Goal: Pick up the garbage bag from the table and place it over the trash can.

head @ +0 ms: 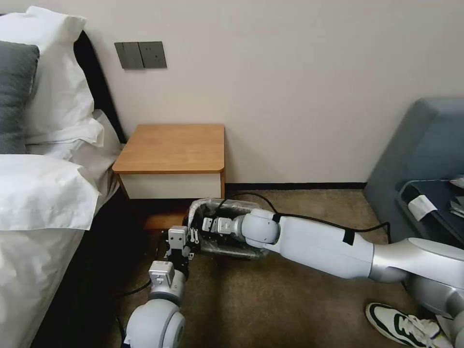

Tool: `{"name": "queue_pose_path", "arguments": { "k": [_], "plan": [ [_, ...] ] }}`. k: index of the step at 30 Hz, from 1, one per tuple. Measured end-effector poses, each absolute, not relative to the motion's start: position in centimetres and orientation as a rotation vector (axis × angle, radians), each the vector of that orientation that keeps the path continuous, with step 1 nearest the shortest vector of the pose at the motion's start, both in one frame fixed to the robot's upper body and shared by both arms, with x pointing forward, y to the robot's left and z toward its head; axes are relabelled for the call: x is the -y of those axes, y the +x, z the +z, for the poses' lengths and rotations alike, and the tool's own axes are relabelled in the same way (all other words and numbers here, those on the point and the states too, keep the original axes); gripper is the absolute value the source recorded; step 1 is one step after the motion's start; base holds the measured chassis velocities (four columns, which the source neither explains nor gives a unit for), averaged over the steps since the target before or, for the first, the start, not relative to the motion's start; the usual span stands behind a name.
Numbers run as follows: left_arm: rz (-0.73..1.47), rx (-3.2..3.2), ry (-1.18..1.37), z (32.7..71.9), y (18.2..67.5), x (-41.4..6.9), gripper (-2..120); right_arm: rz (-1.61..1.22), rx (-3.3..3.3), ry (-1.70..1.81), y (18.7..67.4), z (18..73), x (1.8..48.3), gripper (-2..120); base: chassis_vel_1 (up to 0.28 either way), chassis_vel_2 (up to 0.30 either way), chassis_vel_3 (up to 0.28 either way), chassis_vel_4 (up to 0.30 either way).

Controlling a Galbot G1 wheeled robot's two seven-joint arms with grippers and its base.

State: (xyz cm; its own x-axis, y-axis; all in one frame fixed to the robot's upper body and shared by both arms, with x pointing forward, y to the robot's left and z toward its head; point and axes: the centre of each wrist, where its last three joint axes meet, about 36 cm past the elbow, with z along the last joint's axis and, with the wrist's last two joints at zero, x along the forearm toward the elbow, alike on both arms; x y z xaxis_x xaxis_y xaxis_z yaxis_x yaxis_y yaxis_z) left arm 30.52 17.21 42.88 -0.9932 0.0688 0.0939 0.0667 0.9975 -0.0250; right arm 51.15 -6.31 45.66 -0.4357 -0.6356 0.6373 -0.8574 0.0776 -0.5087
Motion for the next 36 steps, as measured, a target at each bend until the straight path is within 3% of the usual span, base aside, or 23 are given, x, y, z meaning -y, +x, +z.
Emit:
{"name": "queue_pose_path", "arguments": {
  "k": [8, 13, 20, 22, 26, 28, 34, 36],
  "plan": [
    [0.087, 2.978, 0.029, 43.1, 30.5, -17.8, 7, 1.156, 2.266, 1.53, 47.4, 49.6, 10.7, 0, 0.0, 0.0, 0.0, 0.0],
    [0.309, 2.828, 0.035, 45.0, 30.3, -18.2, 7, 0.975, 2.518, 1.434, 43.3, 52.2, 16.1, -2, 0.0, 0.0, 0.0, 0.0],
    [0.404, 2.671, 0.015, 46.0, 29.2, -18.7, 7, 0.66, 2.891, 1.259, 40.0, 52.6, 17.2, 12, 0.0, 0.0, 0.0, 0.0],
    [0.421, 2.612, -0.02, 46.2, 29.4, -18.8, 7, 0.475, 3.025, 1.145, 38.4, 51.0, 19.2, 26, 0.0, 0.0, 0.0, 0.0],
    [0.439, 2.582, -0.041, 45.7, 29.6, -18.9, 7, 0.414, 3.066, 1.1, 37.3, 49.6, 21.1, 36, 0.0, 0.0, 0.0, 0.0],
    [0.454, 2.556, -0.054, 45.0, 29.7, -19.0, 7, 0.37, 3.064, 1.097, 35.9, 48.0, 22.4, 48, 0.0, 0.0, 0.0, 0.0],
    [0.455, 2.525, -0.043, 43.8, 29.9, -18.9, 7, 0.246, 3.066, 1.052, 34.5, 45.4, 22.5, 67, 0.0, 0.0, 0.0, 0.0],
    [0.455, 2.513, -0.038, 43.3, 29.9, -18.9, 7, 0.181, 3.065, 1.038, 33.8, 44.0, 21.9, 78, 0.0, 0.0, 0.0, 0.0]
  ]
}}
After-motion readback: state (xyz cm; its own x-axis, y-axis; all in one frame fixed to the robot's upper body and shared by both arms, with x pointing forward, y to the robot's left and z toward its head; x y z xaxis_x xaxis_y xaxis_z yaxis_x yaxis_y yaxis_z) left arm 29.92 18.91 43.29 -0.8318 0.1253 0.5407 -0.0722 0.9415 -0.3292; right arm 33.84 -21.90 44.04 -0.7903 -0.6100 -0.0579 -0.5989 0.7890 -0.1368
